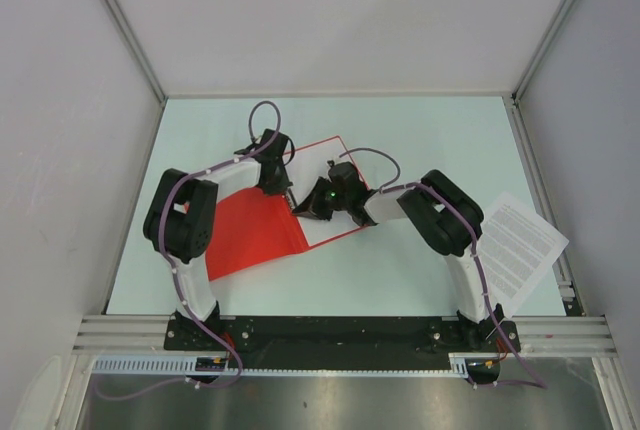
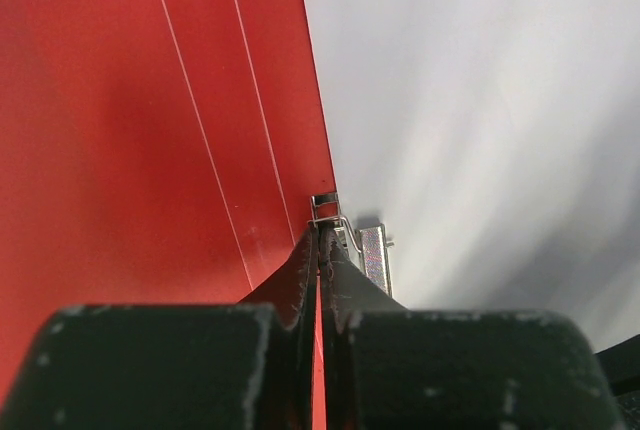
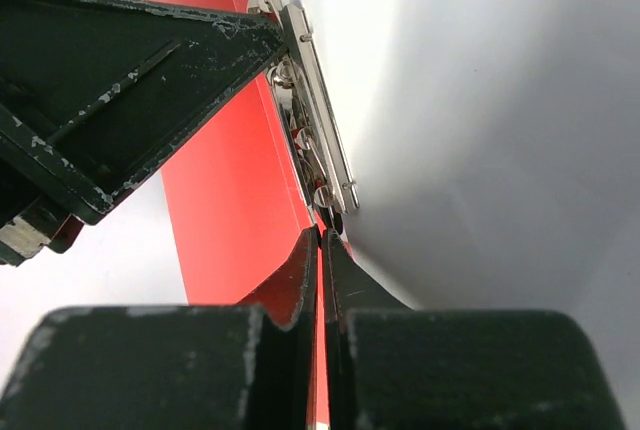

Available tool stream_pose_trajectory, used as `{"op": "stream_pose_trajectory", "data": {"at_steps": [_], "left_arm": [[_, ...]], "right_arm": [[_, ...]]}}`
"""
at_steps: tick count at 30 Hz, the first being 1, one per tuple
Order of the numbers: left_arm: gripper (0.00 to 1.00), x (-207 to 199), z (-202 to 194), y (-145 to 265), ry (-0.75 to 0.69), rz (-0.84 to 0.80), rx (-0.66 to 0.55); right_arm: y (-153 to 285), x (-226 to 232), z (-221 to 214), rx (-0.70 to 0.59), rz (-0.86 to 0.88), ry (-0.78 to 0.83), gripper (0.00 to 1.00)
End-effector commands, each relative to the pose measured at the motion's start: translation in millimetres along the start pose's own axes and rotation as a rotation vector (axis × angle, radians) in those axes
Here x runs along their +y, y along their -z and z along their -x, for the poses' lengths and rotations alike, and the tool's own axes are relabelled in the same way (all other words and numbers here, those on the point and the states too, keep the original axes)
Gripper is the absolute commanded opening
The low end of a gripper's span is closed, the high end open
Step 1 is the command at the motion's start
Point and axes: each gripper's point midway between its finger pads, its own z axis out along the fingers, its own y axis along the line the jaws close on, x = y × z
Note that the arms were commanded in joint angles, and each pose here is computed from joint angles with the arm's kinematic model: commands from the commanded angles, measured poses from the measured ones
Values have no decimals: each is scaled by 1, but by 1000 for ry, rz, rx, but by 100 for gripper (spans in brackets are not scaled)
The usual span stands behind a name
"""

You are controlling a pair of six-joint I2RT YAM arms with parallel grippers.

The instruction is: Put the files into the folder

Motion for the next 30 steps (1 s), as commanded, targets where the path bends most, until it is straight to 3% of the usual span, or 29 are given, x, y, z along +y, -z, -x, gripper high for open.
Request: {"op": "stream_pose_trajectory", "data": {"at_steps": [1, 3, 6, 7, 9, 10, 12, 15, 20, 23, 30], "left_arm": [[0, 14, -38, -5, -24, 56, 116], [0, 11, -35, -2, -29, 40, 112], [3, 3, -23, 7, -53, 2, 81], [10, -3, -16, 12, -59, -21, 63], [26, -11, -6, 25, -80, -65, 46], [45, -17, 4, 33, -83, -88, 22], [61, -27, 17, 53, -103, -145, -10], [71, -40, 38, 85, -130, -241, -54], [77, 4, 78, 99, -110, -259, -36], [80, 50, 98, 94, -93, -182, -21], [84, 118, 133, 53, -124, -37, 57]], "right_arm": [[0, -27, -9, 50, -54, -66, 0], [1, -28, -8, 46, -58, -43, 7], [7, -24, -2, 31, -64, 16, 28], [10, -23, -1, 32, -65, 29, 36], [17, -22, 7, 25, -62, 82, 41], [19, -21, 8, 28, -61, 105, 46], [28, -12, 14, 24, -42, 193, 50], [40, 13, 20, 13, -10, 291, 61], [61, 42, 13, 8, -68, 535, 68], [58, 70, -25, 50, -29, 614, 72], [50, 90, -94, 166, 36, 614, 51]]}}
